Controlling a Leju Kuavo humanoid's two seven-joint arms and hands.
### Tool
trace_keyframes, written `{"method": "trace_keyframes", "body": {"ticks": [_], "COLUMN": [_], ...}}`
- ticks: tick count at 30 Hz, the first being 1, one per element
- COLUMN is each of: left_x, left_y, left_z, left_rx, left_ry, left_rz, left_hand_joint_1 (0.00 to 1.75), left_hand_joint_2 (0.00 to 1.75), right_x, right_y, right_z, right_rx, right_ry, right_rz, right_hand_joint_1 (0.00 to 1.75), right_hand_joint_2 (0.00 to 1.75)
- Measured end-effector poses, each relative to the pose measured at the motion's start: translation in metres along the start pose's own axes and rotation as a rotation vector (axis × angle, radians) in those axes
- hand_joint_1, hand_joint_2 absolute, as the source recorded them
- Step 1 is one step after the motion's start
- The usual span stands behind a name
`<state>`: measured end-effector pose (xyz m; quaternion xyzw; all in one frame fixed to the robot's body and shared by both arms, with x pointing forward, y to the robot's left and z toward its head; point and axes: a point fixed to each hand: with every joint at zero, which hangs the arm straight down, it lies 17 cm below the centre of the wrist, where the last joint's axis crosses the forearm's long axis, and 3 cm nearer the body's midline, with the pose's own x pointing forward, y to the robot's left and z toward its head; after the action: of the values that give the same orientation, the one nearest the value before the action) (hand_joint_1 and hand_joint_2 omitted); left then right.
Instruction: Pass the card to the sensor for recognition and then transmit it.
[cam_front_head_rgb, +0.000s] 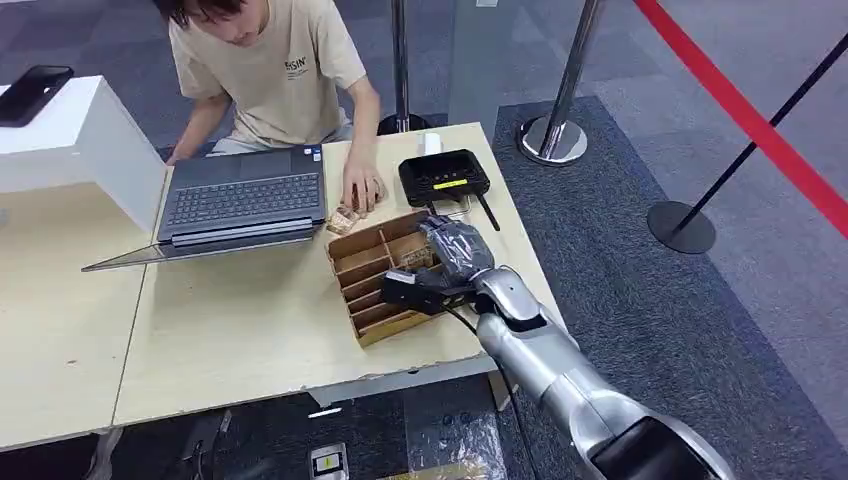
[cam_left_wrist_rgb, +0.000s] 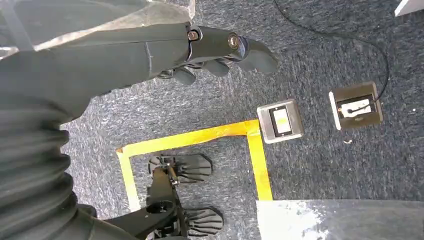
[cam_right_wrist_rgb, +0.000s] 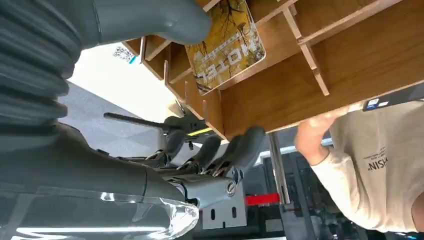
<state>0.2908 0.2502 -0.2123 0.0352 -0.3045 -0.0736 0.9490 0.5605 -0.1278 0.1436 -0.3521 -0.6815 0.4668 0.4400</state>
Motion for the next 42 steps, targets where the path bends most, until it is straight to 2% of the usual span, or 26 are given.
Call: {"method": "trace_keyframes", "body": {"ticks": [3, 15, 23, 37, 42], "left_x": [0.0, 0.002, 0.005, 0.009, 0.01], "left_y": [0.0, -0.002, -0.005, -0.012, -0.014], "left_z": [0.0, 0.0, 0.0, -0.001, 0.0], "left_rx": [0.0, -0.004, -0.008, -0.018, -0.02], "left_ry": [0.002, 0.002, -0.003, 0.008, 0.008], "left_rz": [0.0, 0.0, 0.002, 0.004, 0.005], "left_hand_joint_1": [0.0, 0.0, 0.0, 0.0, 0.0], "left_hand_joint_2": [1.75, 1.75, 1.75, 1.75, 1.75], "right_x": [0.0, -0.001, -0.001, -0.003, -0.004], "right_y": [0.002, 0.005, 0.007, 0.011, 0.013], "right_z": [0.001, 0.0, 0.0, 0.0, 0.001], "right_rx": [0.005, 0.016, 0.022, 0.039, 0.046], "right_ry": [-0.001, -0.001, 0.0, 0.006, 0.009], "right_rz": [-0.002, 0.003, 0.003, 0.034, 0.036], "right_hand_joint_1": [0.63, 0.65, 0.91, 0.91, 0.98], "right_hand_joint_2": [1.75, 1.75, 1.75, 1.75, 1.75]}}
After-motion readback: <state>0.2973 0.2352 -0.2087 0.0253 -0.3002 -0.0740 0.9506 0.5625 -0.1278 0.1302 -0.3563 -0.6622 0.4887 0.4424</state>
